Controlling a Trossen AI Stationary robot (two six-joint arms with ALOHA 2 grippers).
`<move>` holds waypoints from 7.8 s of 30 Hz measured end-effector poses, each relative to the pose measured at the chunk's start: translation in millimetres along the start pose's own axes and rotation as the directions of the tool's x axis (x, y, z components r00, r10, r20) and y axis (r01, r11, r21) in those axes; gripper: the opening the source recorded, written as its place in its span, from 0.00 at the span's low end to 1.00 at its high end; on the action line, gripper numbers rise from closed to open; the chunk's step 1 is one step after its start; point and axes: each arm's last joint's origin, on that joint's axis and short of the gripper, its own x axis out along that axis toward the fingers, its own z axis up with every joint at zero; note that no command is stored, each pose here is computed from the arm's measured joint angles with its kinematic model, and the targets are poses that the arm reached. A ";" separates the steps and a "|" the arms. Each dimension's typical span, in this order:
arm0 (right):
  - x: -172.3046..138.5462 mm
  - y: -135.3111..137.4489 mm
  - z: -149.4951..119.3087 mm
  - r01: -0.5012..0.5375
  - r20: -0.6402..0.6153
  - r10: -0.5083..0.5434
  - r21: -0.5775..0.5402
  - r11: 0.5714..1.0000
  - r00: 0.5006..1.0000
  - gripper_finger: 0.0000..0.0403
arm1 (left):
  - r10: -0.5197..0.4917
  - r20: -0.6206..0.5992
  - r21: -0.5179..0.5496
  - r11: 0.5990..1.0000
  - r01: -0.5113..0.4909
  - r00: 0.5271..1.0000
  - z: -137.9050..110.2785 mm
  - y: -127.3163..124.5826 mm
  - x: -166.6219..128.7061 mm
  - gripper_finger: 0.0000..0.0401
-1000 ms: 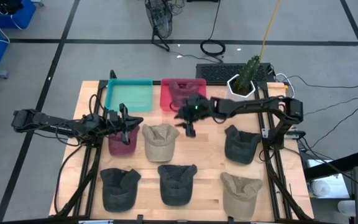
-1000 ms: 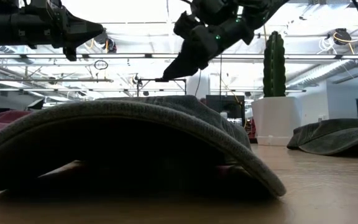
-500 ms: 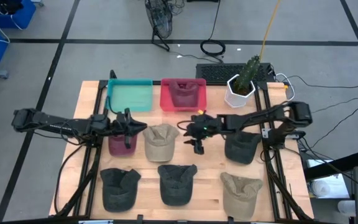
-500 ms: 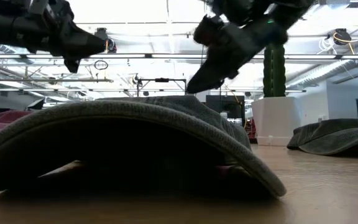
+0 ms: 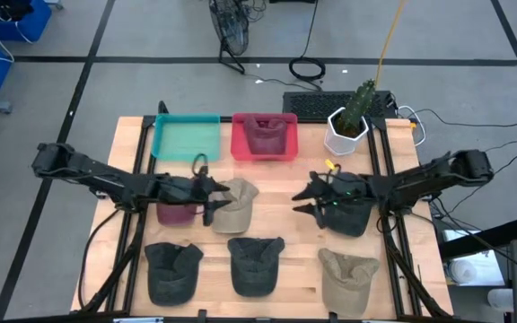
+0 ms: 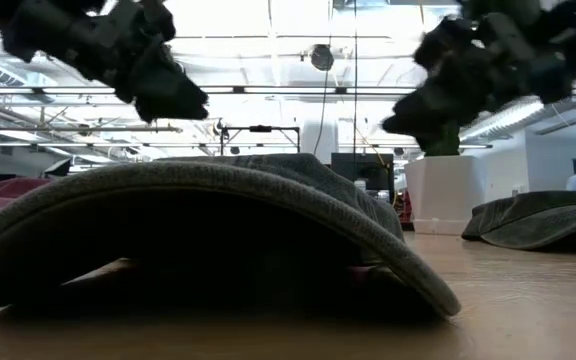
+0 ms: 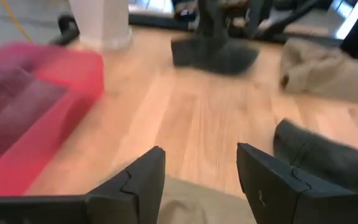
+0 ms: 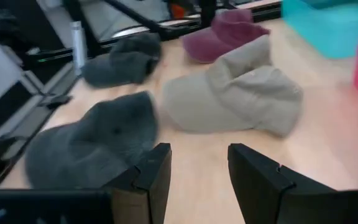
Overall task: Pick & Place hat
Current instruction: Put the top brown cap into the blue bin
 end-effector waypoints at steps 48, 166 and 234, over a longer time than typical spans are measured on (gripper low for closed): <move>-13.1 13.9 -28.6 0.060 0.049 -0.055 -0.109 0.992 0.997 0.36 | 0.026 -0.507 -0.022 0.999 -0.043 0.862 -24.1 11.2 55.6 0.22; -13.0 15.0 -33.8 -0.019 -0.021 0.013 -0.270 0.963 1.000 0.36 | 0.412 -0.579 0.322 0.908 -0.267 0.703 73.1 190.7 -51.6 0.01; -13.1 14.2 -35.6 -0.017 -0.038 0.005 -0.323 0.946 0.999 0.36 | 0.314 -0.855 0.090 0.874 -0.478 0.413 38.4 165.3 -26.8 0.27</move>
